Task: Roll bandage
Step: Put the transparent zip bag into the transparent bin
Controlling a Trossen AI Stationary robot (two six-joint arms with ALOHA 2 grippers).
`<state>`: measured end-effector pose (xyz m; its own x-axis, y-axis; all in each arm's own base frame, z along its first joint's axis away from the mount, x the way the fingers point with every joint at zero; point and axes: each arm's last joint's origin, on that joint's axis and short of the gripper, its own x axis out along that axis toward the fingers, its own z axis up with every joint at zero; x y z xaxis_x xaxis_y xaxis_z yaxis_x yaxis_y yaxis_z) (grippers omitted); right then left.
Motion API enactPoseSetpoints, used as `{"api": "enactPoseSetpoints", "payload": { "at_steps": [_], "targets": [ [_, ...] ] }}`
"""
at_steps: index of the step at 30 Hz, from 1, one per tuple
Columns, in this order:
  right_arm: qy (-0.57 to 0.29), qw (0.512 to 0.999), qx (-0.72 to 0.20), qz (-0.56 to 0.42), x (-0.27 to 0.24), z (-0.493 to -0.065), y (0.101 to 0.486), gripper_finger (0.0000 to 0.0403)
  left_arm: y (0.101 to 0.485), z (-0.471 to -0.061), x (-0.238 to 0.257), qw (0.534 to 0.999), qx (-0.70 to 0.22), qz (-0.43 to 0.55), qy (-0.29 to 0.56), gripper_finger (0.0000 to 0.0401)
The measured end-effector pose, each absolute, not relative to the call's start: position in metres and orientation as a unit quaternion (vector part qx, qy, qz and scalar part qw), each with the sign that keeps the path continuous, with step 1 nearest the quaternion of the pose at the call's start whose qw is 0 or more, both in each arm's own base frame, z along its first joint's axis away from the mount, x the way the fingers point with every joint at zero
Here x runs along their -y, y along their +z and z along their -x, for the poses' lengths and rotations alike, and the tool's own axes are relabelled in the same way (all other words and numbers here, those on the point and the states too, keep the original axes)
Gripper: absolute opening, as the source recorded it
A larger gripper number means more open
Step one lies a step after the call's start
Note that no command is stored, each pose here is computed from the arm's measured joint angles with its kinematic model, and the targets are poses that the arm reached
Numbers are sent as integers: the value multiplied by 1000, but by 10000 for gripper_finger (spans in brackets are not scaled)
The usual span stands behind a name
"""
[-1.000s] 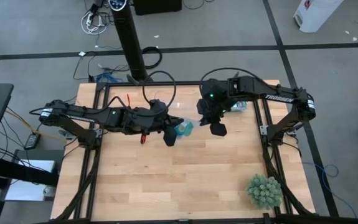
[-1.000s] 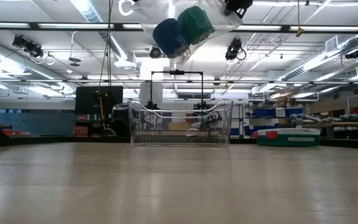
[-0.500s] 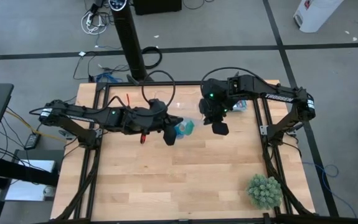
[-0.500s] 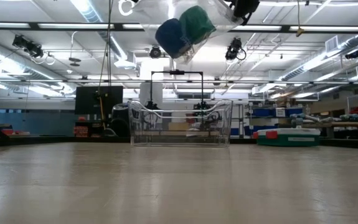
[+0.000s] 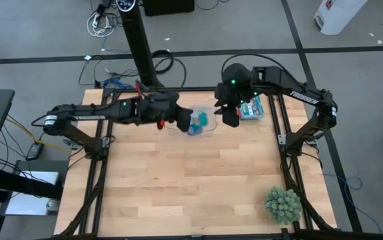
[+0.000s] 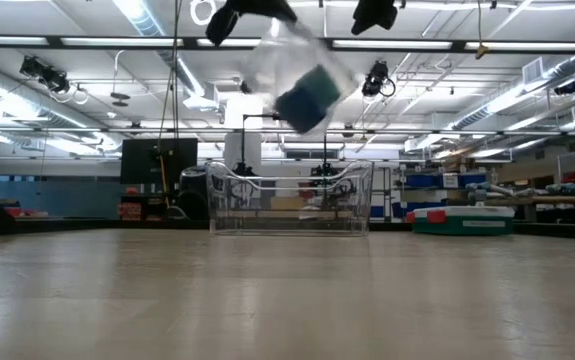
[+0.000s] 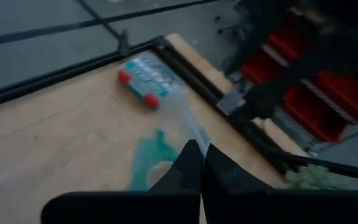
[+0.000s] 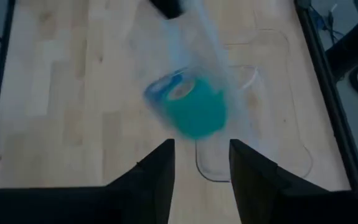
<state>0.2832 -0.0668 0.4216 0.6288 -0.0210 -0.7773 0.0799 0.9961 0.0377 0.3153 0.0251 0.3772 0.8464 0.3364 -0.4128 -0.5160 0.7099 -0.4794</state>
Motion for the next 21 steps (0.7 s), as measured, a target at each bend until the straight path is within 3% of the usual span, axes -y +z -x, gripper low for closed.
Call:
{"api": "enactPoseSetpoints", "payload": {
  "at_steps": [15, 21],
  "targets": [
    [-34, 900, -430, -65, 67, -282, 421, 143, 333, -346, -92, 896, -213, 336, 196, 1],
    [-27, 899, -429, -82, 64, -283, 422, 143, 293, -355, -113, 854, -293, 362, 230, 1]
  ]
}}
